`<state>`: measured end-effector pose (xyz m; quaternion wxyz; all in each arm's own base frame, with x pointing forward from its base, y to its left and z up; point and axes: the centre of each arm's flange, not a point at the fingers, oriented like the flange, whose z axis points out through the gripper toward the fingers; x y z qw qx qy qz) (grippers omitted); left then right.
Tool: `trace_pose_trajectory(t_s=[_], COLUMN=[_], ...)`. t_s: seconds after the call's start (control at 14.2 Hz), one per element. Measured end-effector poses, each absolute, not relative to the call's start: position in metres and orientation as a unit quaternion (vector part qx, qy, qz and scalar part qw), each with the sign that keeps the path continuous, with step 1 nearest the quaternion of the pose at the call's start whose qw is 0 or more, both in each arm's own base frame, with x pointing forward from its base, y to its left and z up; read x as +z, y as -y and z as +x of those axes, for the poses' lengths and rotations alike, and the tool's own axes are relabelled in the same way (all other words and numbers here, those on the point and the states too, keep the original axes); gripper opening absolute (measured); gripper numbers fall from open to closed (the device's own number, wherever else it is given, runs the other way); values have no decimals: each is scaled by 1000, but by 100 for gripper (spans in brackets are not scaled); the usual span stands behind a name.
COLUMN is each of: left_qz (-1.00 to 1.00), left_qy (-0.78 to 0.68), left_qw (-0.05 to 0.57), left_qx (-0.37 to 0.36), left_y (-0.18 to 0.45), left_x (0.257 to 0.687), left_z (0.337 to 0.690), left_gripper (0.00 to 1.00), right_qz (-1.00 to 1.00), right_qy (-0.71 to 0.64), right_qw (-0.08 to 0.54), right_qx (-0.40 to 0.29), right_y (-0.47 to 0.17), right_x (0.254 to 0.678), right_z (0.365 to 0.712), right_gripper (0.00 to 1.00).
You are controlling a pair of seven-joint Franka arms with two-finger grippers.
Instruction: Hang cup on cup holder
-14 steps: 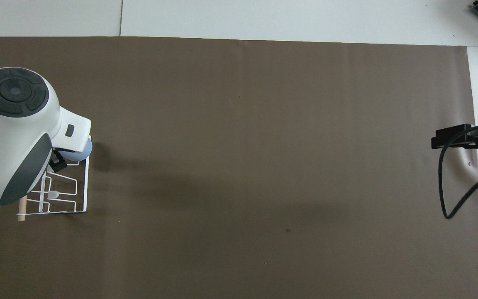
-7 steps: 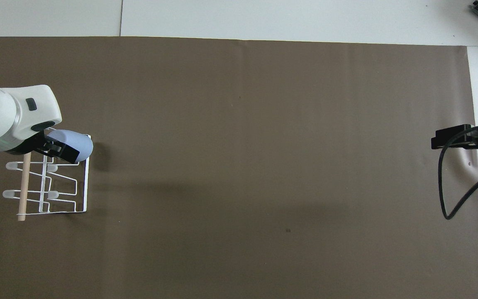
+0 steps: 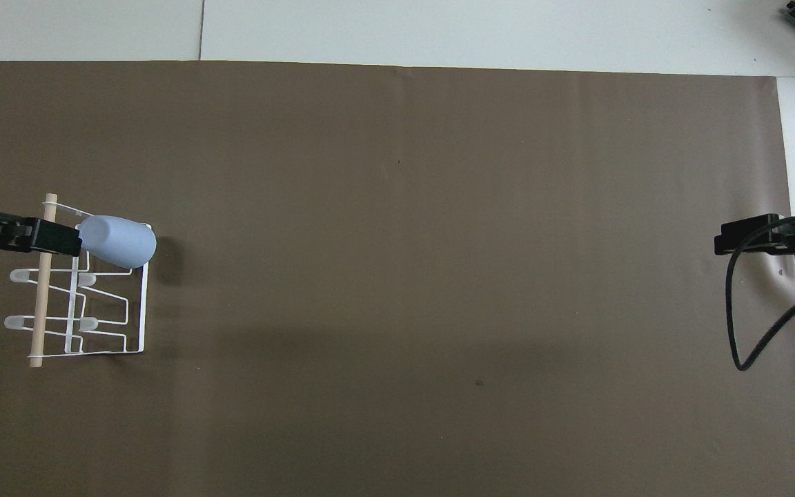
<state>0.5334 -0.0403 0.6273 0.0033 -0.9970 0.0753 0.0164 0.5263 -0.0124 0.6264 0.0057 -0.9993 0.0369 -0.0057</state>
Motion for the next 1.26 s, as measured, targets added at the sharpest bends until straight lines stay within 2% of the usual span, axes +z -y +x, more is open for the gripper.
trace_pose_trajectory(t_s=[1.26], left_qz=[-997], left_qy=[-70], left_qw=[2], left_qx=[36], left_y=[35], left_x=[629], left_z=[540], left_gripper=[100], right_qz=[-999], right_qy=[-37], right_qw=[6], right_qx=[-4], right_y=[12], right_x=[625], right_z=[526], right_gripper=[100])
